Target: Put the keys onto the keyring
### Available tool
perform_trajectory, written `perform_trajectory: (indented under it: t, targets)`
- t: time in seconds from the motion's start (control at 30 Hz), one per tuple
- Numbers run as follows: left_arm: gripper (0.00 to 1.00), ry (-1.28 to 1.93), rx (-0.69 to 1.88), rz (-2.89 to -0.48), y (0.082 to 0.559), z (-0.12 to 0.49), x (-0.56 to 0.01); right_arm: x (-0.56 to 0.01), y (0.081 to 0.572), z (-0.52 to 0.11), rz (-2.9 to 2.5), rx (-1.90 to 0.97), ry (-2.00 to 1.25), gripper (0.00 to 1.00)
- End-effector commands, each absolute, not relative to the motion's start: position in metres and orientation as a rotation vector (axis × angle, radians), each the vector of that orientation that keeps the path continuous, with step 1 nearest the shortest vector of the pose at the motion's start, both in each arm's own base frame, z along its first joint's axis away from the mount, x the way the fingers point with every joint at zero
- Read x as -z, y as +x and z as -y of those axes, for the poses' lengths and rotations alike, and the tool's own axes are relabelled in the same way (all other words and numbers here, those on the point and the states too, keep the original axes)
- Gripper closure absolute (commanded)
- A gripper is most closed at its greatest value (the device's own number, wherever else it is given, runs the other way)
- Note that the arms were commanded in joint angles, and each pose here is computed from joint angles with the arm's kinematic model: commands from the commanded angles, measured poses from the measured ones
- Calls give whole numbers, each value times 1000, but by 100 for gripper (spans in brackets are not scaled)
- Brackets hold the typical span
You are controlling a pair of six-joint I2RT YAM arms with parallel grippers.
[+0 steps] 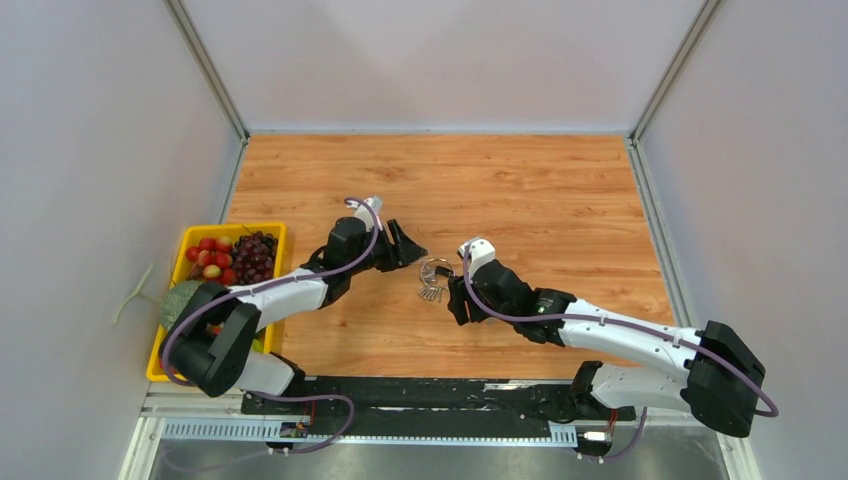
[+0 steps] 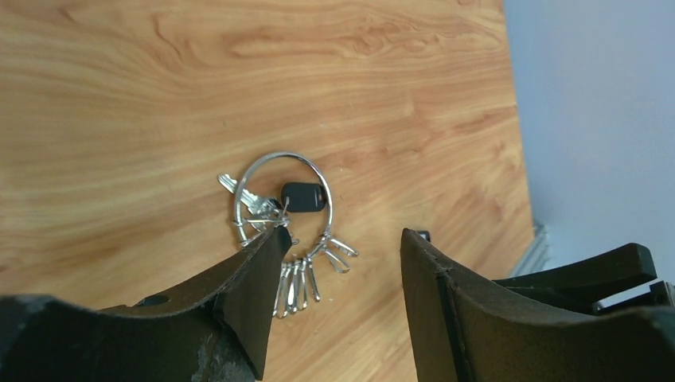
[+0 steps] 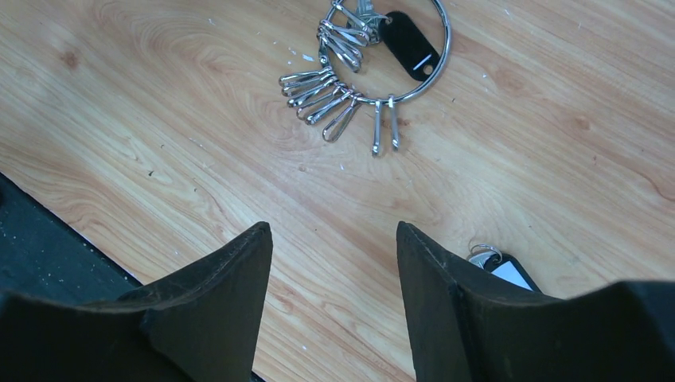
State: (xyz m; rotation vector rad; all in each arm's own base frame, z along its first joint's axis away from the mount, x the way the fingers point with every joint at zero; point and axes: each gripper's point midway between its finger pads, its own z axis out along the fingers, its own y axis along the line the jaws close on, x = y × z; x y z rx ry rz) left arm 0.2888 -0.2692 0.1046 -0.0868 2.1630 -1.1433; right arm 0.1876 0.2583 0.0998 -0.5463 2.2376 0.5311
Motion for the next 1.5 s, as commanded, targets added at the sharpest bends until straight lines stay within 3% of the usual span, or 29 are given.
perform_trajectory:
  t: [0.0,0.47,0.83,1.47]
  targets:
    - [36,25,855,-2256,287,239,-92,-115,198,-262,-2190,-543,-493,38]
    - [34,192,1060,-1991,249,241,-163,-102,217,-272,-2216,-473,-450,43]
    - [33,233,1034,-1928,233,228,-159,-82,249,-262,-2254,-362,-457,60]
    - [32,274,1021,-1929,228,227,-144,-46,259,-266,-2320,-271,-553,67]
